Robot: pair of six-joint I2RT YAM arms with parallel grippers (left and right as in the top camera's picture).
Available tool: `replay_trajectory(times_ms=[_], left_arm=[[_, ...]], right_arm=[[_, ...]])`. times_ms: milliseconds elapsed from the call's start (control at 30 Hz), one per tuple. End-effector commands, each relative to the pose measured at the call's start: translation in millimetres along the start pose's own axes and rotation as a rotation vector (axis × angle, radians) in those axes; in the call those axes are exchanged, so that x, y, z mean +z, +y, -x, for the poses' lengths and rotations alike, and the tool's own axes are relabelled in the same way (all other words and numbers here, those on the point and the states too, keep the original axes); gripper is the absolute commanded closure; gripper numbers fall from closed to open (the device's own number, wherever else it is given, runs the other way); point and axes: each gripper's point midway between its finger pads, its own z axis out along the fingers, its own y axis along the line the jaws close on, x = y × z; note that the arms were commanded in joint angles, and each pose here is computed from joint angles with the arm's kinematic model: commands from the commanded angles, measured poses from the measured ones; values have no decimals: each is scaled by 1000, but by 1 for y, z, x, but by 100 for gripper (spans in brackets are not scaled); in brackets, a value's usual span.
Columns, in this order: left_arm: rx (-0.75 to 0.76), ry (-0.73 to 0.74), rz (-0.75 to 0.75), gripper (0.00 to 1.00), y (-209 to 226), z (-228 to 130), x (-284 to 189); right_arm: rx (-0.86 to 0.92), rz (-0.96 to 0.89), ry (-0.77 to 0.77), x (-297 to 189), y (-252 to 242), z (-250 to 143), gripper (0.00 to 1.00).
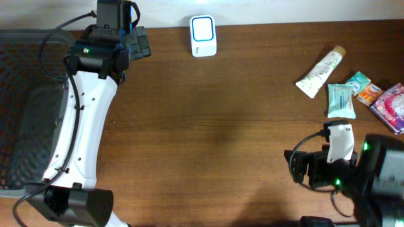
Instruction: Scan the item barcode
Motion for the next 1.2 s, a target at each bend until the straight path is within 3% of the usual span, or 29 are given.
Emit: replay_trajectory(times_ms=[0,67,367,667,767,867,1167], left_arm=[[9,-5,7,1,2,2,-1],[9,-5,7,1,2,2,-1],[9,-5,7,1,2,2,-1],[9,-5,6,1,2,2,-1],[9,-5,7,1,2,2,-1],[9,-5,7,1,2,2,-1],[9,-5,7,1,2,2,-1]], right_arm=[[-166,-77,-196,-9,2,3,1],[-205,-113,-340,-10,-3,-1,1],[-285,-133,-684,73,-30,-12,1],[-271,-199,-744,94,-49,-20,1],[-102,-281,-754,90,-72,-21,1],[-79,-283,-756,90,-74,-21,1],[-166,-305,-742,91,-72,-21,1]])
